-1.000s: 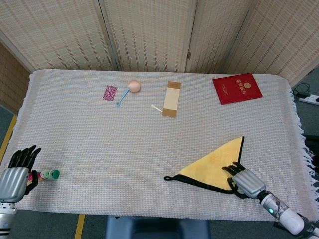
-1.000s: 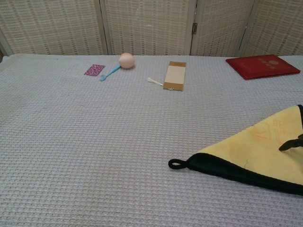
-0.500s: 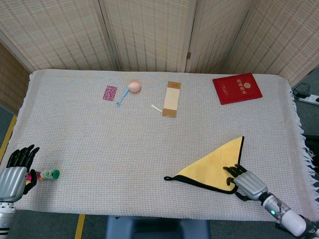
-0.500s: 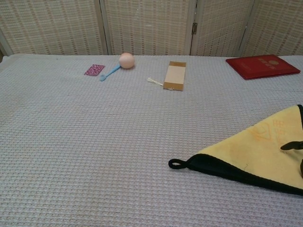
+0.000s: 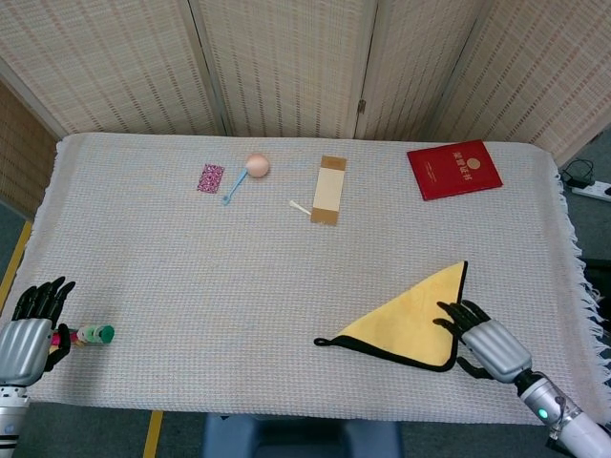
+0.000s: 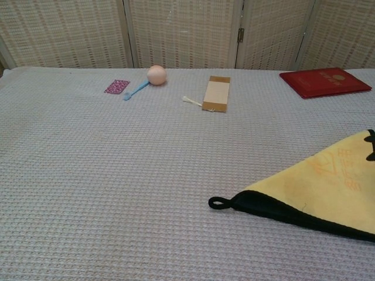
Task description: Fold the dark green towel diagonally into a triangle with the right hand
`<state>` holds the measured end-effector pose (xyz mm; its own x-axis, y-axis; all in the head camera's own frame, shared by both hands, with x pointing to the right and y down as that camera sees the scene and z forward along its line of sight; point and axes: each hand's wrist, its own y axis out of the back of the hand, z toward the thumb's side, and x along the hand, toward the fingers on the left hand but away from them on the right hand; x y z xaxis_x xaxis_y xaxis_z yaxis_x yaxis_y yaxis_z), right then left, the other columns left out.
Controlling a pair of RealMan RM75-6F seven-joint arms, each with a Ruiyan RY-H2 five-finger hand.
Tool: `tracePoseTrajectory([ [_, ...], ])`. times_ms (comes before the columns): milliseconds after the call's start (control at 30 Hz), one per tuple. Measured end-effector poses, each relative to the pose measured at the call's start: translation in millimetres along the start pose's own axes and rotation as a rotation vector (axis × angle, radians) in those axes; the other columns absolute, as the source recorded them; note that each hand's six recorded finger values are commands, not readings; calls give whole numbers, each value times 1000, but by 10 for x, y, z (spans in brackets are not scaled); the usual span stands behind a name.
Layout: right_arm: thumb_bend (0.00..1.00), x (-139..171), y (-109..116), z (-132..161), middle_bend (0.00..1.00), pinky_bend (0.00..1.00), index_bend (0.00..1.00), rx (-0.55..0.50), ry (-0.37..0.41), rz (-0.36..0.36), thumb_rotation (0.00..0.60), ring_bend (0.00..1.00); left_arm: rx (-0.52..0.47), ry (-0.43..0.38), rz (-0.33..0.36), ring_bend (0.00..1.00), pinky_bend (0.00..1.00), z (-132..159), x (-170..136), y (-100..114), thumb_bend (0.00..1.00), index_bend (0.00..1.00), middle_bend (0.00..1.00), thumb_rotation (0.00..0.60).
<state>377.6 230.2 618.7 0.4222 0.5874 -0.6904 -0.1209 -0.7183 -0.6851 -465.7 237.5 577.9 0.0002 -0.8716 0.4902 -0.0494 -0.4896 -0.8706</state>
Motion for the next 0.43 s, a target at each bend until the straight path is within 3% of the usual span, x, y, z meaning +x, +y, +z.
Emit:
tracePoseTrajectory([
  [133, 470, 96, 312, -73, 0, 0, 26, -27, -57, -206, 600, 0, 6, -6, -13, 0, 0, 25, -4, -29, 829, 0, 61, 600],
  [267, 469, 275, 529, -260, 0, 0, 0, 10, -214, -410, 600, 0, 10, -23, -10, 0, 0, 75, -22, -27, 829, 0, 61, 600],
  [433, 470, 401, 454, -367, 0, 0, 0, 99, -364, -435, 600, 0, 7, -38, 9, 0, 0, 110, -51, 9, 826, 0, 61, 600],
])
